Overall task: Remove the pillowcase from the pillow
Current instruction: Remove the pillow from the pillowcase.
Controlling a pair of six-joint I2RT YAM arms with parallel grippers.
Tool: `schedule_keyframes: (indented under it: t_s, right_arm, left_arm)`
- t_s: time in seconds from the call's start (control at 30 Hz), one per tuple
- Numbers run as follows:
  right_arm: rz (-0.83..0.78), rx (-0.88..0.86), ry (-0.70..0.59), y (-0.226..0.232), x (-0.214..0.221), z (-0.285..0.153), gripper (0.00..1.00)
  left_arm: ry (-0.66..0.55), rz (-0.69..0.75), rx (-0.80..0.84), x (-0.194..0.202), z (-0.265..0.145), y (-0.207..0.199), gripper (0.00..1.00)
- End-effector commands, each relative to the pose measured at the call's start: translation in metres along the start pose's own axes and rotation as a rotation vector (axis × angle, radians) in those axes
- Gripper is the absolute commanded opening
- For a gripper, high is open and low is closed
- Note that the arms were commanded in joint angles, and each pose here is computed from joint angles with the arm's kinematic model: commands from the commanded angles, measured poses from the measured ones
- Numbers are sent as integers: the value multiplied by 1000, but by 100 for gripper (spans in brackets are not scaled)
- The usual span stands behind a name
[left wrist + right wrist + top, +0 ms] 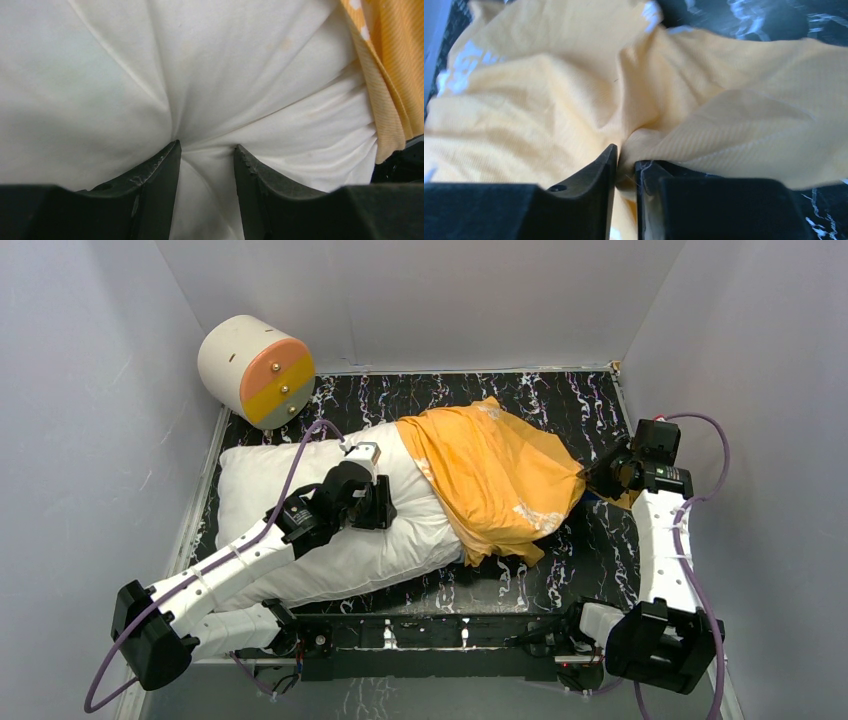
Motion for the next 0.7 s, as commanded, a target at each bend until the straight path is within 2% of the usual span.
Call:
schedule_keyframes:
  t_s: [0.0,0.03,0.07,0.2,0.33,0.37,0.53,0.63,0.67]
  right_arm:
    - [-200,-391,258,21,21,-22,37]
    - [-202,-439,294,19,28,-26,50]
    - [-219,-484,301,19,33,-31,57]
    - [-278,-509,233,16,34,-49,76]
    - [-270,-594,291,23,37,-54,95]
    - [-259,-616,309,25,38,-53,98]
    - [-227,-661,303,34,34,-51,99]
    - [-136,-597,145,38,22,-46,99]
    - [-113,-635,107,40,21,-42,99]
  left_arm:
    - [219,77,-112,40,-2,25,43]
    - [218,77,-111,40,-1,25,43]
    - [218,77,-111,39,-1,24,43]
    - [212,83,-101,35,1,22,42]
    - [197,83,-96,32,1,21,42]
    - [195,83,-96,32,1,21,42]
    - [185,68,-107,33,-1,22,42]
    - [176,60,-101,34,-3,22,42]
    - [174,62,-96,33,-3,22,42]
Point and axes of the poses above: each gripper's point midway between its finger pads, its own z axis out along the fingers, its own y axis along the line the jaws close on, x = y × z, the point moved 9 cm from there along -z, back along the fingers, and after that the axes turned 8 degrees about z, right-handed, at the moved point
